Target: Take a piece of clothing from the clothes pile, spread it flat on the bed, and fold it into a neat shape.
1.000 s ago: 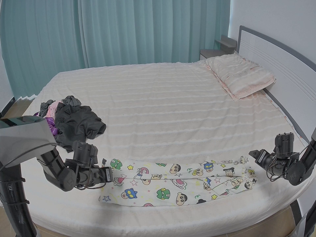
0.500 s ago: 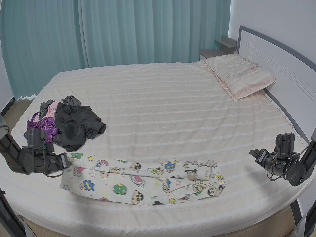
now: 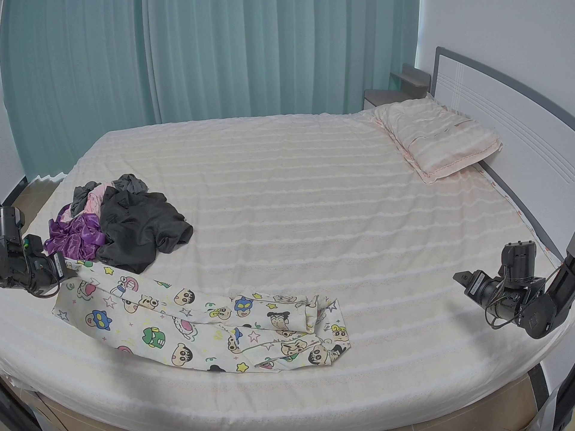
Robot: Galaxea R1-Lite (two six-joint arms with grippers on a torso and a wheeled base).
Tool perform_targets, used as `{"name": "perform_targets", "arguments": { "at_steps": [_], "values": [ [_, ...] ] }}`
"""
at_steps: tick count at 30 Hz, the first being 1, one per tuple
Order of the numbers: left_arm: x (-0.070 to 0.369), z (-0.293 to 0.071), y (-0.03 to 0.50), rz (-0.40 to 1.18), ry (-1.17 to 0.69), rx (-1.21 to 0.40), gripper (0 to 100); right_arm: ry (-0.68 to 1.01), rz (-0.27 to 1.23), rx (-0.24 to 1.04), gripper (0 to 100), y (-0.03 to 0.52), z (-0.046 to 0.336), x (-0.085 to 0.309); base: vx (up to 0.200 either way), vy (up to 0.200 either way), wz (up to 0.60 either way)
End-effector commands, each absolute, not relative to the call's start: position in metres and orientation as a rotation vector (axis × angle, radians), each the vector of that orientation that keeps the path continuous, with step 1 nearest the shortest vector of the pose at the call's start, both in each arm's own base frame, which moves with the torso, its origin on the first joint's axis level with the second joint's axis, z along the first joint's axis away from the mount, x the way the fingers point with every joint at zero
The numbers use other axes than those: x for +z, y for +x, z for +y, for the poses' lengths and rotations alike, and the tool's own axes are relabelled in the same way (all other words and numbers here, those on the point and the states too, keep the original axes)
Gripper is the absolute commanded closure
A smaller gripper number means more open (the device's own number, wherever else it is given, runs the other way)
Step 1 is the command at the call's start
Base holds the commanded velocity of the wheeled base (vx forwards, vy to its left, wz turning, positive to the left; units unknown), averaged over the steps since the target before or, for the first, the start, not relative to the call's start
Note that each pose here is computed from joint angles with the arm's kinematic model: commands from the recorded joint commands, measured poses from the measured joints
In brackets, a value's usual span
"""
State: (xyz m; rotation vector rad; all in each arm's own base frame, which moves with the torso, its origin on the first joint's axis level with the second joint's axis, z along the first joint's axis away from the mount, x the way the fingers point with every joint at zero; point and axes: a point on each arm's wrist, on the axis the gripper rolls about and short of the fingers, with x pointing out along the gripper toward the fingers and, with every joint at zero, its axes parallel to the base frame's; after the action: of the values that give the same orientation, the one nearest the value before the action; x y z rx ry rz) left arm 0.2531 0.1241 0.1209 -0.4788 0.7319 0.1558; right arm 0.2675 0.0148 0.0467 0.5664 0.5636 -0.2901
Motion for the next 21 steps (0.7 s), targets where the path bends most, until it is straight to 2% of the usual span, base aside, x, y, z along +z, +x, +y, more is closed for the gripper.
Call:
{"name": "perform_targets", "arguments": {
  "at_steps": [1, 2, 4, 6, 8, 13, 14, 16, 21],
  "values": [
    [0.141, 0.062, 0.262, 0.749, -0.379, 0.084, 100, 0.567, 0.555, -0.287, 0, 0.267, 0.015, 0.049, 0.000, 0.000, 0.00],
    [0.141, 0.039, 0.268, 0.760, -0.374, 0.073, 100, 0.567, 0.555, -0.287, 0, 0.267, 0.015, 0.049, 0.000, 0.000, 0.00],
    [0.142, 0.023, 0.270, 0.763, -0.377, 0.063, 100, 0.567, 0.555, -0.287, 0, 0.267, 0.015, 0.049, 0.000, 0.000, 0.00],
    [0.143, -0.023, 0.273, 0.774, -0.356, 0.006, 100, 0.567, 0.555, -0.287, 0, 0.267, 0.015, 0.049, 0.000, 0.000, 0.00],
    [0.143, -0.043, 0.275, 0.781, -0.337, -0.019, 100, 0.567, 0.555, -0.287, 0, 0.267, 0.015, 0.049, 0.000, 0.000, 0.00],
    [0.123, -0.126, 0.290, 0.823, -0.282, -0.062, 100, 0.567, 0.558, -0.288, 0, 0.267, 0.015, 0.048, 0.000, 0.000, 0.00],
    [0.123, -0.126, 0.290, 0.823, -0.282, -0.062, 100, 0.567, 0.558, -0.288, 0, 0.267, 0.015, 0.048, 0.000, 0.000, 0.00],
    [0.113, -0.163, 0.296, 0.843, -0.286, -0.110, 100, 0.567, 0.559, -0.289, 0, 0.267, 0.015, 0.048, 0.000, 0.000, 0.00],
    [0.099, -0.211, 0.309, 0.856, -0.297, -0.172, 100, 0.567, 0.559, -0.289, 0, 0.268, 0.015, 0.048, 0.000, 0.000, 0.00]
  ]
}}
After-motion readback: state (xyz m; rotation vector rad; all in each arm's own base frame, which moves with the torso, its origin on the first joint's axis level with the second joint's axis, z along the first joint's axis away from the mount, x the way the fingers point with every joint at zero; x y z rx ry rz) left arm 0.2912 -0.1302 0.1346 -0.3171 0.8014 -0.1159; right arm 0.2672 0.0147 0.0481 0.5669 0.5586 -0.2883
